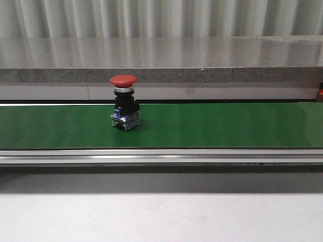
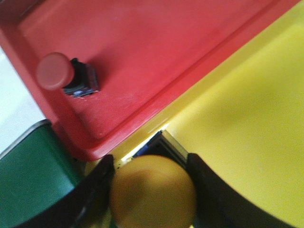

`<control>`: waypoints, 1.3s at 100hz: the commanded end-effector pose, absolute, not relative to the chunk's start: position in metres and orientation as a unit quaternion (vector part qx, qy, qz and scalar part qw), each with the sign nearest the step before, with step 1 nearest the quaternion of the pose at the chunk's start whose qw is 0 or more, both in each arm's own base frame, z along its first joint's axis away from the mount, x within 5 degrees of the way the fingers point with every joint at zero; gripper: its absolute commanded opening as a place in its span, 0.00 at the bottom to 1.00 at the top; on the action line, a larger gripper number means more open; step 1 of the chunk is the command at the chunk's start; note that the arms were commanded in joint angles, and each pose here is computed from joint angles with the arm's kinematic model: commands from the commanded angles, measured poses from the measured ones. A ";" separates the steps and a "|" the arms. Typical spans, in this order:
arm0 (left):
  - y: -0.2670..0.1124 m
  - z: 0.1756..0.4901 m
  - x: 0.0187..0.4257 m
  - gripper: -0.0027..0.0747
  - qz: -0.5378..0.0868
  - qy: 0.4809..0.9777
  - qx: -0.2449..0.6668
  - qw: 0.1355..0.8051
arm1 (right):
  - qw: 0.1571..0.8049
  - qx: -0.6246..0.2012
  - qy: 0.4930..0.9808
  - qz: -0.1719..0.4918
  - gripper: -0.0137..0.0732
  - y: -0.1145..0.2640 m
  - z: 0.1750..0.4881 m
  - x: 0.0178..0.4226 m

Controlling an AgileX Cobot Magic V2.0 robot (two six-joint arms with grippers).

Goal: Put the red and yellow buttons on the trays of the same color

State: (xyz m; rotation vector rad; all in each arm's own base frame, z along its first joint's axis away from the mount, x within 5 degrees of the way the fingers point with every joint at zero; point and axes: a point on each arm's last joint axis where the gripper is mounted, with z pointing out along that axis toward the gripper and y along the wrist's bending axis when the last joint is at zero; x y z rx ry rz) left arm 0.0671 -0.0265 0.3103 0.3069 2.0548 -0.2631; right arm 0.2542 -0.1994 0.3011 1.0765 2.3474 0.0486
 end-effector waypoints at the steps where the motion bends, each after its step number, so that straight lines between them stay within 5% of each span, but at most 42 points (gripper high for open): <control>1: -0.028 0.324 0.070 0.01 -0.121 0.826 0.122 0.537 | 0.308 0.409 0.859 0.007 0.29 -0.209 0.309 0.256; 69: -0.028 0.324 0.070 0.01 -0.121 0.826 0.122 0.537 | 0.234 0.432 0.871 0.022 0.29 -0.237 0.229 0.286; 76: -0.028 0.324 0.070 0.01 -0.121 0.826 0.122 0.537 | 0.235 0.430 0.871 0.022 0.36 -0.238 0.228 0.287; 100: -0.028 0.324 0.070 0.01 -0.121 0.826 0.122 0.537 | 0.239 0.427 0.872 0.019 0.84 -0.238 0.229 0.287; 130: -0.028 0.324 0.070 0.01 -0.121 0.826 0.122 0.537 | 0.297 0.406 0.864 -0.003 0.85 -0.230 0.270 0.278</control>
